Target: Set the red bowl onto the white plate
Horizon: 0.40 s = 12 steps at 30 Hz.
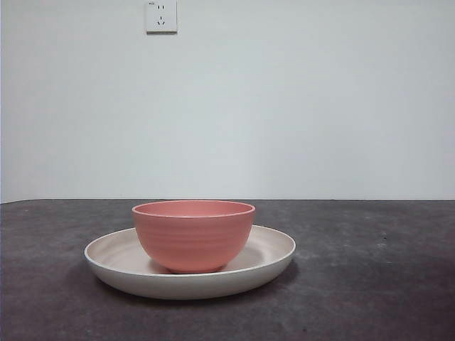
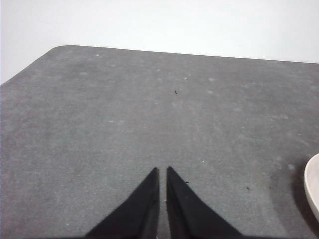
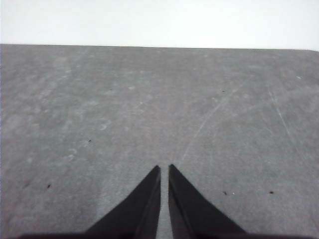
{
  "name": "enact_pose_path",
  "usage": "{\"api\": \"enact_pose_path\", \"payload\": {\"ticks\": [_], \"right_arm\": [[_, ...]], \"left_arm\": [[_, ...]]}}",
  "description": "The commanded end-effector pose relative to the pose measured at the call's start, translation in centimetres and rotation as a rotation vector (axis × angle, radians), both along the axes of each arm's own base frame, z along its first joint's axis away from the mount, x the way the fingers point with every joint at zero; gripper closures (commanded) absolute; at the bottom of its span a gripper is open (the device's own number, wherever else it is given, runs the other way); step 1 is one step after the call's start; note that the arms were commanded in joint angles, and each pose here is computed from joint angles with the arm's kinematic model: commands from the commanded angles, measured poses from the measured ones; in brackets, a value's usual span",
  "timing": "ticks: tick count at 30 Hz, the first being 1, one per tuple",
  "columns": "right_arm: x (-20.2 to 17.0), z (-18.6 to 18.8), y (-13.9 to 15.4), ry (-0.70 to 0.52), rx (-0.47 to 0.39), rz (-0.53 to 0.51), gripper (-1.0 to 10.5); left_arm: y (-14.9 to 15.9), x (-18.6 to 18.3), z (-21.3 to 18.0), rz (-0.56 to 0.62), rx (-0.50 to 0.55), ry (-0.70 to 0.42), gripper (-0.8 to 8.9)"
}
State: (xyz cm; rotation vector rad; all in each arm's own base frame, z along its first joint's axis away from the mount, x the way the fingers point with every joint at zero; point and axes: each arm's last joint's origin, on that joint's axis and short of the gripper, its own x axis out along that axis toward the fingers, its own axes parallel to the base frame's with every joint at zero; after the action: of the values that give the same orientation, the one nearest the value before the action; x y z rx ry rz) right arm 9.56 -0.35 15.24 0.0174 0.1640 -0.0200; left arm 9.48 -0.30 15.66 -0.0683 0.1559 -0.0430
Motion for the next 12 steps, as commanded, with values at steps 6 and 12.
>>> {"api": "enact_pose_path", "payload": {"ticks": [6, 12], "right_arm": [[0.03, -0.22, 0.05, 0.004, -0.038, 0.013, 9.2], [0.05, -0.04, 0.03, -0.015, -0.039, 0.010, 9.2]], "left_arm": [[-0.02, 0.07, -0.73, -0.002, 0.008, 0.024, 7.89], [-0.02, 0.07, -0.73, -0.002, 0.008, 0.024, 7.89]]}}
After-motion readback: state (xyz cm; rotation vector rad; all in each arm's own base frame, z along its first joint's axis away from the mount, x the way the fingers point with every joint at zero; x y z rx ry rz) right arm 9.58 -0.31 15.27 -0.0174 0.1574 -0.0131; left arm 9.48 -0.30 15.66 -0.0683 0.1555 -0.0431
